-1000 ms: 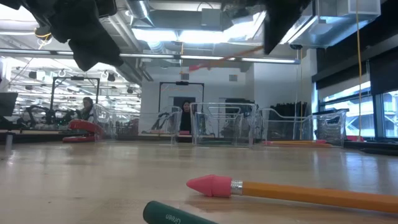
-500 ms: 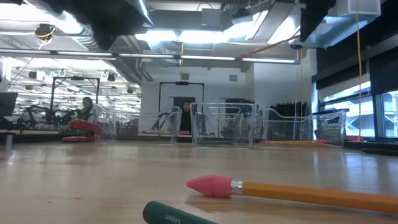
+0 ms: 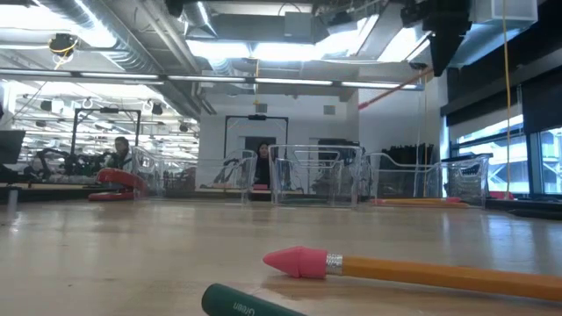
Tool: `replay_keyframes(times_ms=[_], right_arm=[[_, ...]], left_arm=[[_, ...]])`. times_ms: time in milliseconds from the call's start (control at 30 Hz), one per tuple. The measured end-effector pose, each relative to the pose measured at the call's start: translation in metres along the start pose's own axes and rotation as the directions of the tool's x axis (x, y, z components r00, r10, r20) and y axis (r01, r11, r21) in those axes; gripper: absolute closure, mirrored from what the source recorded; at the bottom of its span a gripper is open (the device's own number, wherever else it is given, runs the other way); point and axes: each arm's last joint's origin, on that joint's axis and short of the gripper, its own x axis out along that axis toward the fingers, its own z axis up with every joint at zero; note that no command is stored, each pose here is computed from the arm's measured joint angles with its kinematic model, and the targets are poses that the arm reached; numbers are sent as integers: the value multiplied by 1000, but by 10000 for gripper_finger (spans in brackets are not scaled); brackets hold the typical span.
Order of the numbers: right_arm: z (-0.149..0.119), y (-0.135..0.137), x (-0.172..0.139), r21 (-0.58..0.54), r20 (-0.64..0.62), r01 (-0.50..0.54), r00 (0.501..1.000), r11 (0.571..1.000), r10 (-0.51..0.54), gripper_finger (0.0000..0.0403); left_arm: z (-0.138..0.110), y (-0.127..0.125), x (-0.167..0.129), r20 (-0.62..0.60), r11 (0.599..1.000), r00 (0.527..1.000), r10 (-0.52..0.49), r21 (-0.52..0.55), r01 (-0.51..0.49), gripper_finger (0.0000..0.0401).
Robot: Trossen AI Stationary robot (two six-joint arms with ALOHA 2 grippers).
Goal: Sort crayons/erasers/pens/pencils in bins
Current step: Put the orange pencil into the right transparent bin
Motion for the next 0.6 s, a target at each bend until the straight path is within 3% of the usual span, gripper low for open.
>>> replay_keyframes(times_ms=[267,400,600], right_arm=[[-7,-18,32,80,-135,-74,987,994,84,370],[-12,-14,61,50,-193,-84,977,995,92,367],[-11,-5,106,-12,-101,-83,992,997,81,372]], left_arm=[[26,7,-11,-76,998,997,25,52,-21,299],[28,7,-12,-79,998,997,24,54,-20,299],[27,6,-11,-90,998,996,26,60,-20,299]])
